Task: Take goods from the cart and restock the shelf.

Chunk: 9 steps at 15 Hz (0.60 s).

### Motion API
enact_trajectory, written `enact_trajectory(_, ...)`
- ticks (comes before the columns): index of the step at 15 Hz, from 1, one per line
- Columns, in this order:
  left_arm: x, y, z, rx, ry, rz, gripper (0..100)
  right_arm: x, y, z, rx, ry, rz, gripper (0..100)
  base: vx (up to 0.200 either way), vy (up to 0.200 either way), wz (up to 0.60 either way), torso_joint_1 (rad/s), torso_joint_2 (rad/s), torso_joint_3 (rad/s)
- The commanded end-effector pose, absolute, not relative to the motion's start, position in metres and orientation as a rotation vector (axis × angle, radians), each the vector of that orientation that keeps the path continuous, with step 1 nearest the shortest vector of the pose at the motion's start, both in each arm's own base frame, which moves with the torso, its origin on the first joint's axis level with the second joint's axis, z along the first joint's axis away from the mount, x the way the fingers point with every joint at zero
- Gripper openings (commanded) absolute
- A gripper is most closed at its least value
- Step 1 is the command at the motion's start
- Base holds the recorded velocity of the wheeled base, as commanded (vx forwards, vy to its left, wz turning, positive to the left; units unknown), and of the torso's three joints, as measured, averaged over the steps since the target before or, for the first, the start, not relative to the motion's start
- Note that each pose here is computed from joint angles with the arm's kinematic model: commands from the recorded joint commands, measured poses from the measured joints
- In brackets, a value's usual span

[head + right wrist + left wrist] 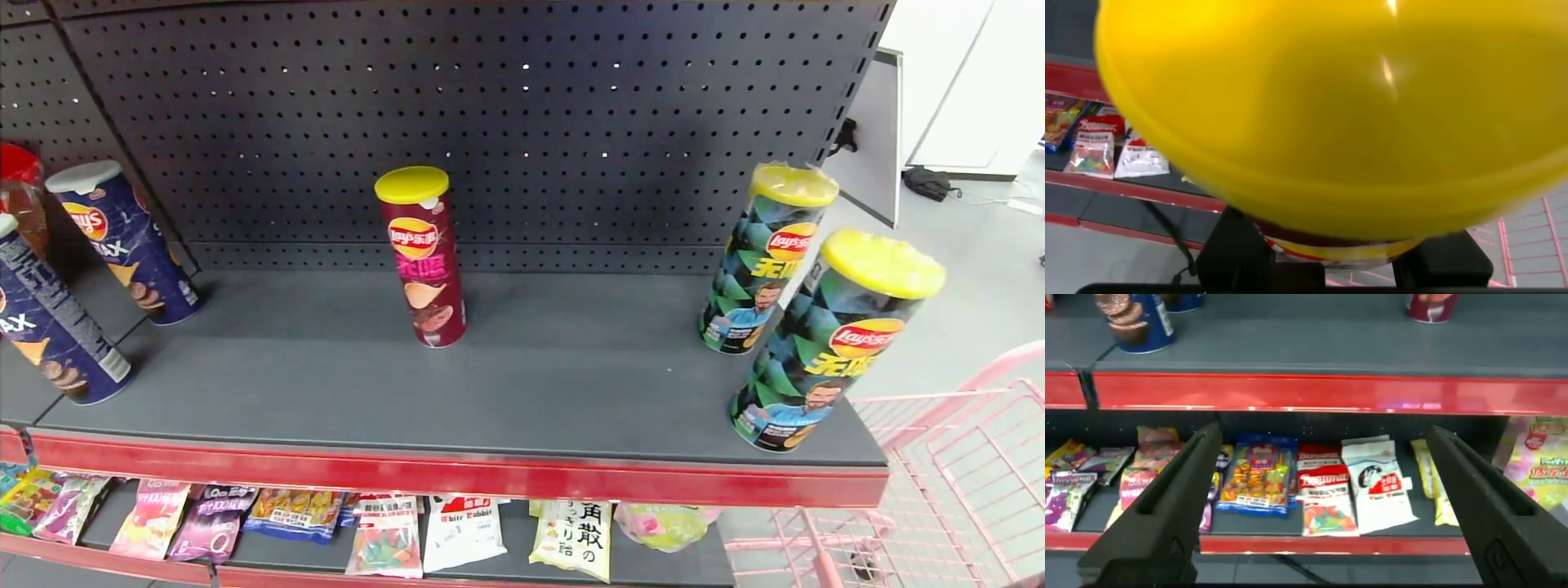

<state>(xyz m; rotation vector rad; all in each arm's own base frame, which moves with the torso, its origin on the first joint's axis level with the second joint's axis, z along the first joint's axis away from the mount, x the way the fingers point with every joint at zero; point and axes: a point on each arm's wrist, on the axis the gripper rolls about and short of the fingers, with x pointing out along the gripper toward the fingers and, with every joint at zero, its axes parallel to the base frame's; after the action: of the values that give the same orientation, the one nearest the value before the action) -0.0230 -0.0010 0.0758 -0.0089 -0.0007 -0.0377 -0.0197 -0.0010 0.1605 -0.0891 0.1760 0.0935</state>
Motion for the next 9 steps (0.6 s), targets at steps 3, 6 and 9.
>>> enact_trajectory(3, -0.0229, -0.0010, 0.0757, -0.009, 0.000, -0.037, 100, -0.0225, -0.0012, 0.1597, -0.093, 0.157, 0.096, 0, 0.000, 0.200, 0.00, 0.004, 0.00, 0.004)
enact_trajectory(6, -0.0229, -0.0010, 0.0757, -0.009, 0.000, -0.037, 100, -0.0235, -0.0010, 0.1580, -0.092, 0.156, 0.117, 0, 0.000, 0.200, 0.00, 0.006, 0.00, -0.002)
enact_trajectory(9, -0.0229, -0.0010, 0.0757, -0.009, 0.000, -0.037, 100, -0.0244, -0.0007, 0.1581, -0.091, 0.146, 0.135, 0, 0.000, 0.200, 0.00, 0.007, 0.00, 0.005)
